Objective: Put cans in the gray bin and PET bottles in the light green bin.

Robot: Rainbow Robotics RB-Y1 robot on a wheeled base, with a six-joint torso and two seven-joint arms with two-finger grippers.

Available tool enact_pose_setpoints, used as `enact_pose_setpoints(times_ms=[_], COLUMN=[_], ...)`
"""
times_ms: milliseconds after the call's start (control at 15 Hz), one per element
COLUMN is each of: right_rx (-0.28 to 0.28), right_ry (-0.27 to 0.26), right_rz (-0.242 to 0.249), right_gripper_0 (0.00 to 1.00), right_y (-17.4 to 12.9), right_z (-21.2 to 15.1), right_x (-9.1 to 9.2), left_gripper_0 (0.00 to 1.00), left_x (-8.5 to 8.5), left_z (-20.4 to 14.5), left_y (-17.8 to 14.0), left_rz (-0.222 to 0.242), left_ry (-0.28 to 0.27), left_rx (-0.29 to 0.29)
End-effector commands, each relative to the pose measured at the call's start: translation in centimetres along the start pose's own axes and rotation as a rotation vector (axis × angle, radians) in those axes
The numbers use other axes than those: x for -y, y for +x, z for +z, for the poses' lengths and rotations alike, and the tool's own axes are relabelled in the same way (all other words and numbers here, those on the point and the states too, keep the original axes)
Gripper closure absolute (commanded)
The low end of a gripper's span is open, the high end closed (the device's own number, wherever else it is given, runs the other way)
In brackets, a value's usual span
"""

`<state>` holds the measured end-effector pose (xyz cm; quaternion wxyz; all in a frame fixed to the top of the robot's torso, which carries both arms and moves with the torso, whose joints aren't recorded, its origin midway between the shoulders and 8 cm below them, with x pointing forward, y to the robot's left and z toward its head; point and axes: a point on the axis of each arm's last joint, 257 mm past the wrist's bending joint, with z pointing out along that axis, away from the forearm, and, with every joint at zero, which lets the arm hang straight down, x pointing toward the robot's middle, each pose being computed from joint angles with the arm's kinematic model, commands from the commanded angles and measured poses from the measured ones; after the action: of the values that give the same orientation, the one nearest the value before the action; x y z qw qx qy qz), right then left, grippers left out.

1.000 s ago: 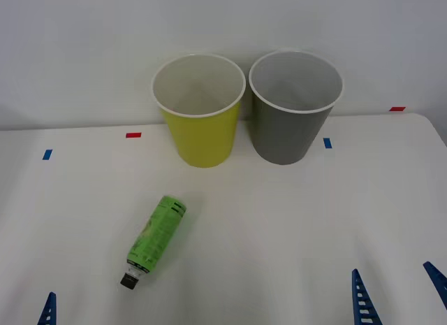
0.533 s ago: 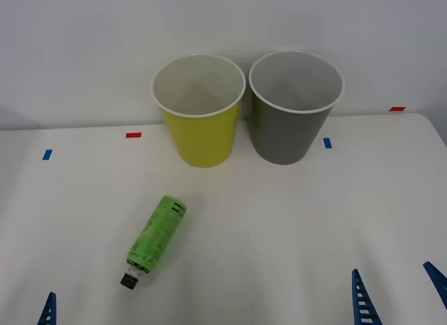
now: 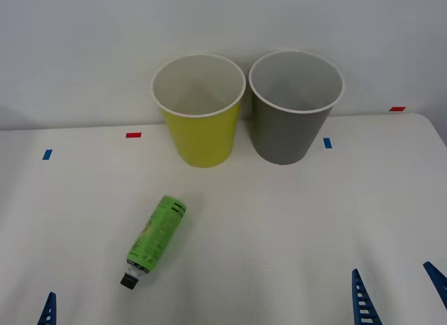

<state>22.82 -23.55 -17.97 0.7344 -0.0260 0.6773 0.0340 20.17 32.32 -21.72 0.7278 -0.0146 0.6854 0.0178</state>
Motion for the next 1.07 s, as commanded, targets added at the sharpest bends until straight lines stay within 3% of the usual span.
enact_pose_setpoints(times_ms=[67,1000,1067], right_rx=[0.0,0.0,0.0], right_ry=[0.0,0.0,0.0], right_rz=[0.0,0.0,0.0], right_gripper_0=[0.0,0.0,0.0], right_y=[0.0,0.0,0.0], right_z=[0.0,0.0,0.0], right_x=[0.0,0.0,0.0], left_gripper_0=[0.0,0.0,0.0], left_x=[0.0,0.0,0.4], left_z=[0.0,0.0,-0.2], left_y=[0.0,0.0,2.1], left_rz=[0.0,0.0,-0.017], left_ry=[0.0,0.0,-0.004], left_rx=[0.0,0.0,-0.041])
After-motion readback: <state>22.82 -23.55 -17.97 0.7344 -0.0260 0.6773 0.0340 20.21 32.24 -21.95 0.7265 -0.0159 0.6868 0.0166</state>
